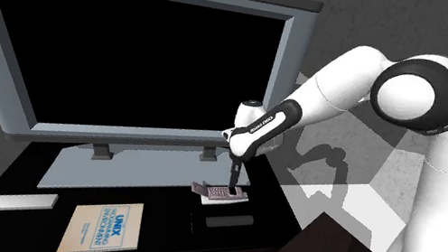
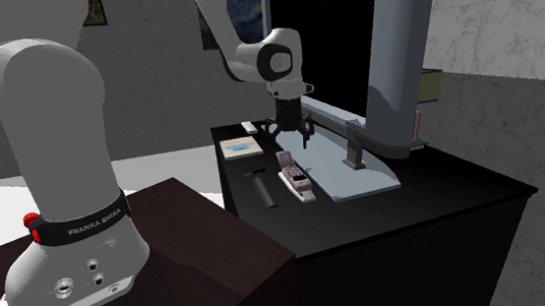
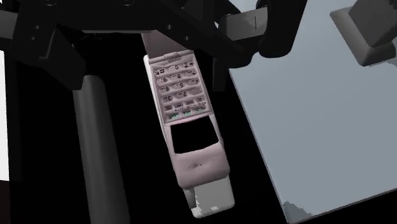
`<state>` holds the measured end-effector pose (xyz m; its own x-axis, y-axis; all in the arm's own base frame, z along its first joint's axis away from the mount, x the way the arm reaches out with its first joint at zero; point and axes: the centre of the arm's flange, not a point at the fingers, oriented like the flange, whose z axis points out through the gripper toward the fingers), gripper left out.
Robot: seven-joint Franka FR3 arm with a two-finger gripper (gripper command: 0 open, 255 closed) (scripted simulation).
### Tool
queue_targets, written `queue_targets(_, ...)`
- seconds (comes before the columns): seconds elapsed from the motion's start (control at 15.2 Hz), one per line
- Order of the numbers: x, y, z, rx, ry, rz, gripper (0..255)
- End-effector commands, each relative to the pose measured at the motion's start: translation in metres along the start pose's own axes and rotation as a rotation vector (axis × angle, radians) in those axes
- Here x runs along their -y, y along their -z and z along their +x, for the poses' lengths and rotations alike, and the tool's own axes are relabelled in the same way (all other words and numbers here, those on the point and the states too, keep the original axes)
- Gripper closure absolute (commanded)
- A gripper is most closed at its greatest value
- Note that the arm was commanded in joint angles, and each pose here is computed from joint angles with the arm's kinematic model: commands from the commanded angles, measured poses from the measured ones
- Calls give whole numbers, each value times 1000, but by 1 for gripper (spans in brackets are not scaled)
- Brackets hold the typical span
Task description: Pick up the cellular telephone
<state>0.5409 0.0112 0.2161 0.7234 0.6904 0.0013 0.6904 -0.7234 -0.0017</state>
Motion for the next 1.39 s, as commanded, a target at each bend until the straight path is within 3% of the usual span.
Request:
queue_targets(0.0,-4,-24,13,6,38,0,0)
queue_targets(0.26,-13,-68,34,17,107,1,0)
queue_targets(0.86,-13,-109,33,17,107,1,0)
queue_targets(0.92,-13,-108,33,17,107,1,255)
queue_targets(1.32,-12,-108,33,17,107,1,255)
